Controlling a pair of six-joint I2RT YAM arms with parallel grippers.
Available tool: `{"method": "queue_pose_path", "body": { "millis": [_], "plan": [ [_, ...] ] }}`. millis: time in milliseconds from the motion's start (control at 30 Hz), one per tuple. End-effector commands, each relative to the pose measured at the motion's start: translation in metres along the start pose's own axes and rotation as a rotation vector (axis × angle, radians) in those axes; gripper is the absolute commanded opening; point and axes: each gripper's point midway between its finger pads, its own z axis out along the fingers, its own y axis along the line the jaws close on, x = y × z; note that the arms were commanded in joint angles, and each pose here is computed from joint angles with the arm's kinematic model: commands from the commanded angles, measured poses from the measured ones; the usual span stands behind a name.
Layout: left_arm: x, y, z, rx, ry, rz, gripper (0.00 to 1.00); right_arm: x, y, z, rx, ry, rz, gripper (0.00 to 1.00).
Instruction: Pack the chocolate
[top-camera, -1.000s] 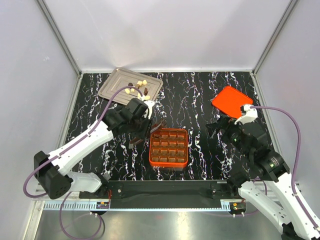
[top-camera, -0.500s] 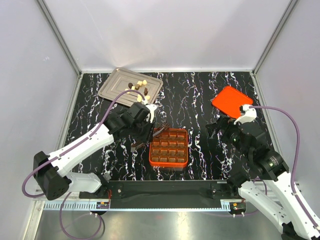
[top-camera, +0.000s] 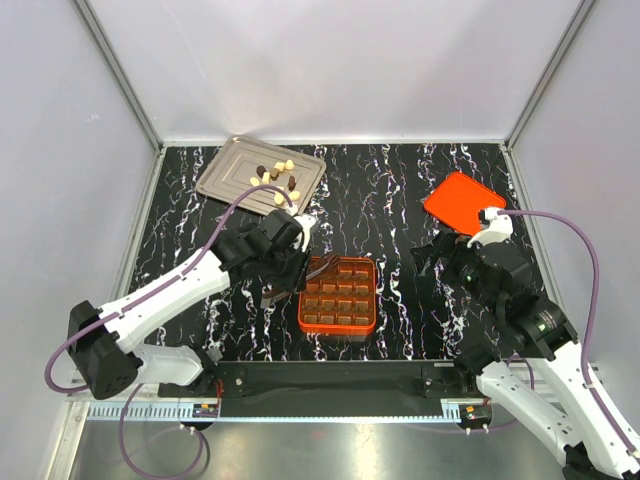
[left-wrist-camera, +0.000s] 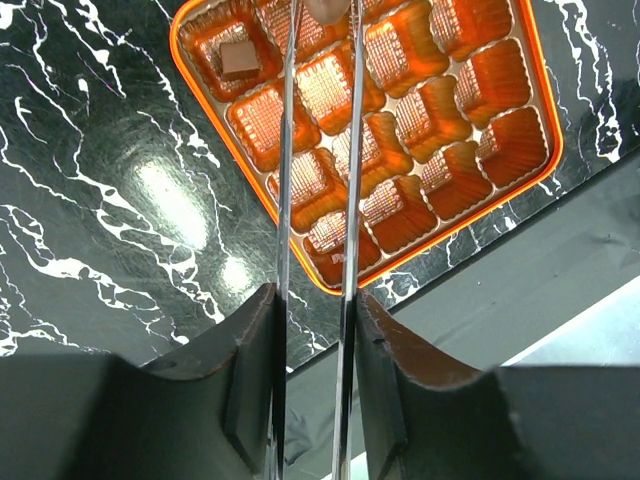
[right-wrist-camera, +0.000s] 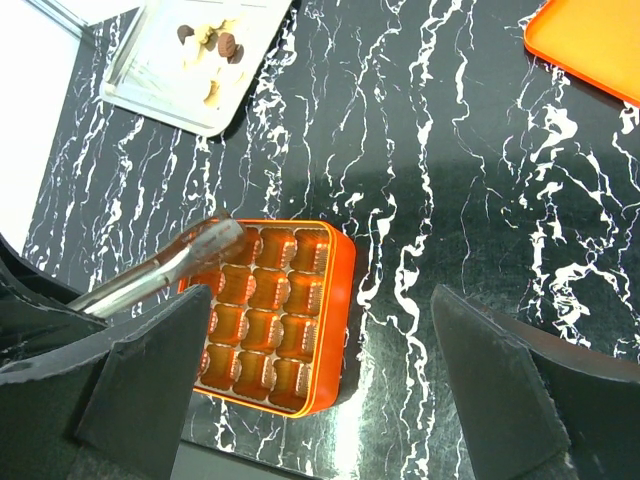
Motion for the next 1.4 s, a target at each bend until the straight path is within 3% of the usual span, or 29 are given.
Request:
{"method": "queue_pose_path", "body": {
  "millis": [0, 367, 600, 667, 800, 1000, 1133, 1367],
  "plan": [
    [-0.007, -0.004, 0.000, 0.011, -0.030, 0.004, 0.39, -0.023, 0.010, -0.006, -0.025, -0.067, 0.021, 1.00],
    [-0.033, -0.008, -0.022, -0.010, -0.095, 0.015, 0.49, -0.024, 0.012, -0.004, -0.031, -0.070, 0.023, 1.00],
    [-0.125, 0.018, -0.080, -0.198, -0.319, 0.000, 0.49, -0.023, 0.015, 0.002, -0.037, -0.063, 0.017, 1.00],
    [-0.138, 0.030, -0.076, -0.240, -0.317, -0.009, 0.49, -0.023, 0.015, 0.003, -0.037, -0.067, 0.018, 1.00],
    [-0.166, 0.092, -0.075, -0.393, -0.331, -0.150, 0.51, -0.021, 0.013, 0.004, -0.034, -0.067, 0.013, 1.00],
    [-0.173, 0.178, -0.040, -0.516, -0.297, -0.340, 0.50, -0.016, 0.017, 0.006, -0.065, -0.058, 0.021, 1.00],
    [-0.176, 0.203, -0.013, -0.527, -0.288, -0.383, 0.49, -0.013, 0.021, 0.011, -0.085, -0.047, 0.023, 1.00],
    [-0.198, 0.193, 0.032, -0.382, -0.290, -0.281, 0.49, -0.007, 0.019, 0.019, -0.074, -0.035, -0.006, 1.00]
  ]
}}
